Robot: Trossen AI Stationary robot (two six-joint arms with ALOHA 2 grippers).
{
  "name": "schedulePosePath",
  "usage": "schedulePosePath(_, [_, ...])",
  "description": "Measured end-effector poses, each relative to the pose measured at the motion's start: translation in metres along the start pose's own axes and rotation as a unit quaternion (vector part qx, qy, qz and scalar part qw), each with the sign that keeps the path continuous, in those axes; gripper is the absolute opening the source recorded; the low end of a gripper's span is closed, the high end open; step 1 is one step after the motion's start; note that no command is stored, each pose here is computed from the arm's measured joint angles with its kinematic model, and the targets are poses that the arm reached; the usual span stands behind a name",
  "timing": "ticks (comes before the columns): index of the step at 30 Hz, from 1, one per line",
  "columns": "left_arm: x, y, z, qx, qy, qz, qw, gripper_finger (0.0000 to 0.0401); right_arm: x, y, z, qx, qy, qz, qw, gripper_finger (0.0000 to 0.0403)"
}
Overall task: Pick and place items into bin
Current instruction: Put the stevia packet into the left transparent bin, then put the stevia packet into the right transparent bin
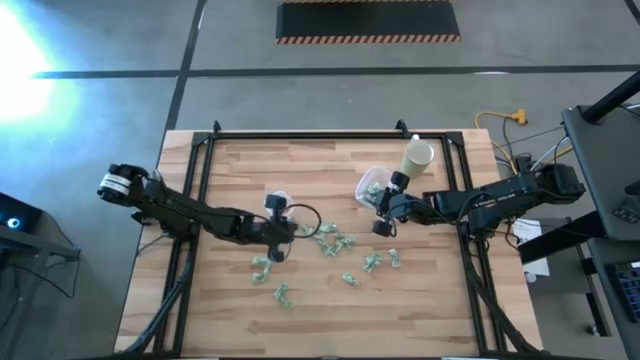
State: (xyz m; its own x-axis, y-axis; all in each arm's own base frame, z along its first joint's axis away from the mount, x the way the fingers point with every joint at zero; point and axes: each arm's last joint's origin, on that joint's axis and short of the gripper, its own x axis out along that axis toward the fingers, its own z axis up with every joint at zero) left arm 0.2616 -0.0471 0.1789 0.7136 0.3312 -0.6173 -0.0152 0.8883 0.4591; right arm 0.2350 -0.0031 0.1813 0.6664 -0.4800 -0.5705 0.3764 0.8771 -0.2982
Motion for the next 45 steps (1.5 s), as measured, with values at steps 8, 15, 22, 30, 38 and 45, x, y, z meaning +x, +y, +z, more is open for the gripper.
schedulePosePath(8, [-0.018,0.017,-0.013,0.008,0.02,0.075,0.997,0.0011,0.0,0.0,-0.001,0.003,0.0,0.0,1.0,0.007])
schedulePosePath(15, [-0.021,0.028,-0.03,-0.016,0.04,0.092,0.995,0.0011,0.0,0.0,-0.001,0.008,0.001,0.0,1.0,0.0075])
schedulePosePath(22, [-0.016,0.031,-0.042,-0.024,0.062,0.099,0.993,0.0011,0.0,0.0,-0.001,0.008,0.0,0.0,1.0,0.0068])
schedulePosePath(30, [-0.014,0.03,-0.043,-0.027,0.067,0.103,0.992,0.0034,0.0,0.0,-0.001,0.009,0.0,0.0,1.0,0.0075])
schedulePosePath(38, [-0.014,0.03,-0.043,-0.028,0.067,0.103,0.992,0.0096,0.0,0.001,-0.001,0.011,0.0,0.008,1.0,0.0073])
schedulePosePath(45, [-0.014,0.03,-0.043,-0.038,0.067,0.103,0.992,0.0112,-0.001,0.01,0.001,-0.002,-0.002,0.158,0.987,0.0069])
